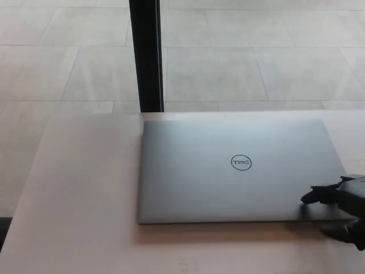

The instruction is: The robot uses its right hand to push down on the lid of a laptop kept in the middle of the desk to close it

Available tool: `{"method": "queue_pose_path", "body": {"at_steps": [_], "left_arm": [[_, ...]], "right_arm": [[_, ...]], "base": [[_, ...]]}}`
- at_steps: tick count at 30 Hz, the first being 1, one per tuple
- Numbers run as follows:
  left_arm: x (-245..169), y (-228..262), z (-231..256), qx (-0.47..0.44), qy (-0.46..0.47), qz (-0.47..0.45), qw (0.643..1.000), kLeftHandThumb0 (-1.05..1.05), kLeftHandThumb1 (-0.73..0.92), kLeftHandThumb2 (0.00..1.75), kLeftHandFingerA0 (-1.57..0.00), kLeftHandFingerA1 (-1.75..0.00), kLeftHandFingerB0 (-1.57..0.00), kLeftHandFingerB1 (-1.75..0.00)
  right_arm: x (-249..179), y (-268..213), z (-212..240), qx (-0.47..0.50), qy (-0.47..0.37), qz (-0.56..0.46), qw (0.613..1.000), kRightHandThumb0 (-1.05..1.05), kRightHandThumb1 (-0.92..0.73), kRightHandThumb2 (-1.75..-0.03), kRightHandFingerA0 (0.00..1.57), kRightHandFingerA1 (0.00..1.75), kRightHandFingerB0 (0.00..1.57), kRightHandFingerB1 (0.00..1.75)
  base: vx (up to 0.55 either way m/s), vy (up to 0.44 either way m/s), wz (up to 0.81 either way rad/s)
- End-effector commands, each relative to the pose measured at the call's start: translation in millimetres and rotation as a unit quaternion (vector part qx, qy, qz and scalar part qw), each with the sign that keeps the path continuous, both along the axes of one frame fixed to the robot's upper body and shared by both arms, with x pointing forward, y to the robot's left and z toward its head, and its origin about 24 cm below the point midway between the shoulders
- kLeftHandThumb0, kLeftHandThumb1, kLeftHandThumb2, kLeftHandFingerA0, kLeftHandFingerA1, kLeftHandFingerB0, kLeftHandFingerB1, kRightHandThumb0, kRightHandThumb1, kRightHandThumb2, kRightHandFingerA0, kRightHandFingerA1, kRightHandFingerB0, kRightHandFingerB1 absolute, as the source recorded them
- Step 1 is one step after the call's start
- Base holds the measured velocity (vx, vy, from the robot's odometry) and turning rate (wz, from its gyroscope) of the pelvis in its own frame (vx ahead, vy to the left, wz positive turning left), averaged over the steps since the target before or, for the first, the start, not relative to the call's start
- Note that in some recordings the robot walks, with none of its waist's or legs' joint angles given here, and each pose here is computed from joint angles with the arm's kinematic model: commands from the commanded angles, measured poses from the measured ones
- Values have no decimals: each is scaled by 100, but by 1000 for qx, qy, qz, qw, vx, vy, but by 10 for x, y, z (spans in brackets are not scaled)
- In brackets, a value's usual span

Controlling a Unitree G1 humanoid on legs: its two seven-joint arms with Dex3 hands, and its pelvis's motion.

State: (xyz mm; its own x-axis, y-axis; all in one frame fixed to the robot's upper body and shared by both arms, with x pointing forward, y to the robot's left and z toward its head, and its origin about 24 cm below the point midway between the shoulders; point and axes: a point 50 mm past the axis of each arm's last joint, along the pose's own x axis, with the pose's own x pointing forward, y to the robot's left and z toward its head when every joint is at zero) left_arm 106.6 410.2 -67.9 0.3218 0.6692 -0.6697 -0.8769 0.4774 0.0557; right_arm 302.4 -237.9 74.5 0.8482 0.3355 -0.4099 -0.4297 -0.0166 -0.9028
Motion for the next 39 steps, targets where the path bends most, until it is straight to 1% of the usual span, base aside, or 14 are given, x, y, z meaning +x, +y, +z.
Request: {"method": "queue_pose_path", "body": {"at_steps": [1,7,8,18,19,21,22,25,33,34,35,36,37,39], "left_arm": [[-25,83,68,16,-8,12,1000,-85,92,74,-51,-65,-44,-49],[-24,81,65,17,-3,13,1000,-90,76,96,-53,-71,-43,-55],[-24,81,65,16,0,11,1000,-87,92,73,-53,-65,-47,-49],[-24,81,67,17,-1,7,1000,-87,92,74,-51,-63,-45,-46],[-22,82,67,16,-2,10,1000,-83,75,115,-49,-68,-40,-57],[-21,82,68,15,-3,11,1000,-83,75,115,-49,-68,-40,-57],[-22,82,66,13,-5,16,1000,-87,92,71,-53,-66,-45,-46],[-32,90,71,18,-2,13,1000,-92,74,94,-52,-69,-44,-54],[-34,92,75,21,-1,12,1000,-86,92,71,-54,-67,-48,-50],[-30,92,77,22,0,8,1000,-82,74,115,-51,-71,-43,-59],[-23,93,79,22,2,14,1000,-82,73,114,-53,-71,-45,-59],[1,109,101,25,2,15,1000,-86,92,70,-55,-67,-49,-49],[0,118,109,26,5,6,1000,-87,92,73,-52,-66,-46,-49],[-8,120,108,24,4,6,1000,-87,92,73,-51,-66,-45,-49]], "right_arm": [[-148,-112,-175,-8,45,-23,999,-87,-92,-76,34,53,33,34],[-197,-187,-287,-13,64,-50,997,-84,-92,-75,28,49,28,34],[-218,-223,-354,-6,75,-65,995,-85,-92,-79,32,49,28,33],[-131,-325,-202,48,57,-96,993,-84,-92,-75,33,52,31,35],[-120,-334,-173,50,52,-98,993,-82,-92,-75,34,58,31,36],[-115,-338,-160,51,50,-98,993,-82,-92,-75,34,58,31,36],[-80,-364,-75,64,39,-106,992,-83,-92,-75,35,56,32,35],[-49,-422,139,117,10,-120,986,-93,-84,-89,35,58,31,41],[-85,-854,917,370,-103,-186,905,-81,-92,-77,41,52,35,37],[-173,-1048,1144,401,-160,-200,880,-81,-92,-80,43,55,35,43],[-233,-1175,1258,420,-187,-219,861,-82,-92,-81,43,54,35,42],[-277,-1263,1319,431,-211,-233,846,-75,-80,-118,43,61,32,53],[-347,-1371,1386,449,-233,-259,823,-84,-92,-81,53,52,43,40],[-437,-1494,1455,486,-260,-273,789,-80,-92,-77,52,55,41,43]], "base": [[0,0,0],[0,0,0],[0,0,0],[0,0,0],[0,0,0],[0,0,0],[0,0,0],[0,0,0],[0,0,0],[0,0,0],[0,0,0],[0,0,0],[0,0,0],[0,0,0]]}}
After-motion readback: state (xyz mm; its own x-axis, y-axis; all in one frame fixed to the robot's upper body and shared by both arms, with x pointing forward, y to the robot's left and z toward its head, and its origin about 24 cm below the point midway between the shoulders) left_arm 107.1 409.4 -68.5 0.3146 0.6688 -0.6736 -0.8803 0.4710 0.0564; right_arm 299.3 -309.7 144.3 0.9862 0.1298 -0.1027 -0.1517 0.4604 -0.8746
